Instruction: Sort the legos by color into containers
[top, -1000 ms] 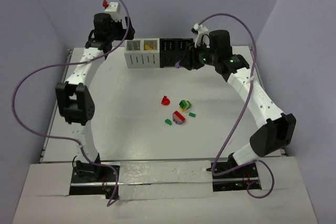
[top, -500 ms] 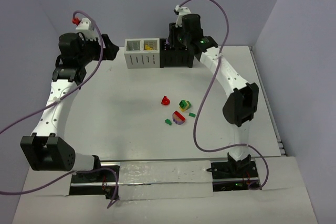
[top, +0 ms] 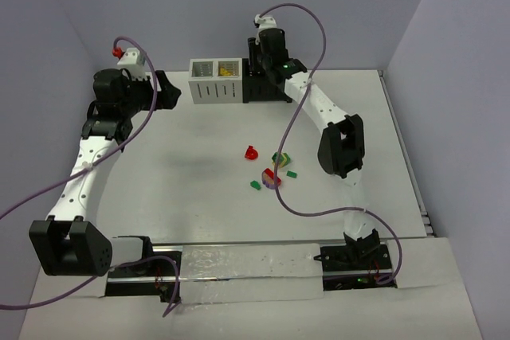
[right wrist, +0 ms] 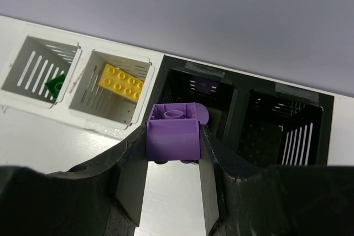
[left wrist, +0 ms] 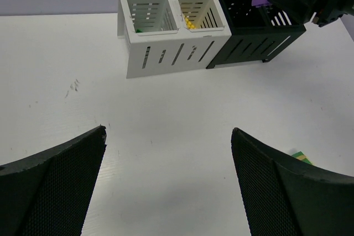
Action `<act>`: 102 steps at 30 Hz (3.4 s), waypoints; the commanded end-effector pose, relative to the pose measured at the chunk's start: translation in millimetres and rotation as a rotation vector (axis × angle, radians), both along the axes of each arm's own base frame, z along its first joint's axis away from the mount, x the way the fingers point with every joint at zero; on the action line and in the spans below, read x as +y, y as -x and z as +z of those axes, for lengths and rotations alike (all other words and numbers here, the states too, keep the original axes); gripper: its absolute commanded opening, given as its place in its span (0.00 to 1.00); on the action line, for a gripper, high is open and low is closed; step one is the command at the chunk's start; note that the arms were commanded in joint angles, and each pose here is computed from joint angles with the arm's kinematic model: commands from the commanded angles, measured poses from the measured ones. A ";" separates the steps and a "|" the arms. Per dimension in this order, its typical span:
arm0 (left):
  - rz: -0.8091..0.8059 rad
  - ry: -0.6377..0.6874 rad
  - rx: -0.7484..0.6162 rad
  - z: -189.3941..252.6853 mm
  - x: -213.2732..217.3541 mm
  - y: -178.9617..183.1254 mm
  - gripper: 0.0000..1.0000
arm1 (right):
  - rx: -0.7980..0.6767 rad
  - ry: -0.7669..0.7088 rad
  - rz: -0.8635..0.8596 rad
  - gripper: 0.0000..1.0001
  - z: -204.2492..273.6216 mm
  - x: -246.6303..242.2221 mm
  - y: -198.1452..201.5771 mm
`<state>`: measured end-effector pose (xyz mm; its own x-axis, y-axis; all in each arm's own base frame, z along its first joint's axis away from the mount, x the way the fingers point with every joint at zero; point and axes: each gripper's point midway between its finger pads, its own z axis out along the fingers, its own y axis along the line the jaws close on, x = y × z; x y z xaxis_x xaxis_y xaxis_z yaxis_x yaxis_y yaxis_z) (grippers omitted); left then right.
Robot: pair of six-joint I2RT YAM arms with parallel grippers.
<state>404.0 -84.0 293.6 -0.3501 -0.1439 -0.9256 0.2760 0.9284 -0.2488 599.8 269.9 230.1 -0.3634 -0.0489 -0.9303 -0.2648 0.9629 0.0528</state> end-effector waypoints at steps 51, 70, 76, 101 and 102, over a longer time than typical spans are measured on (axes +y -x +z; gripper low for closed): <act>-0.398 -0.179 0.470 -205.4 -221.3 42.7 0.73 | 0.074 -0.078 -0.158 1.00 69.6 -196.2 192.2; -0.381 -0.295 0.556 -265.8 -232.6 37.6 0.33 | 0.106 -0.086 -0.162 1.00 56.4 -204.6 191.3; -0.384 -0.299 0.474 -236.5 -237.6 21.6 0.18 | 0.113 -0.085 -0.164 1.00 52.7 -206.2 191.0; -0.081 -0.116 -0.524 -0.5 -293.7 -180.9 0.06 | 0.126 -0.086 -0.217 1.00 43.2 -223.0 190.7; -0.078 -0.110 -0.547 -1.4 -295.2 -184.3 0.07 | 0.129 -0.086 -0.220 1.00 42.1 -223.7 190.5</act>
<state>571.1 -376.9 252.0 -0.0164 0.0285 -0.9995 0.4467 0.8945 0.0181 408.3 54.0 258.0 -0.5217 0.1148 -0.8454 -0.0478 0.9854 0.1633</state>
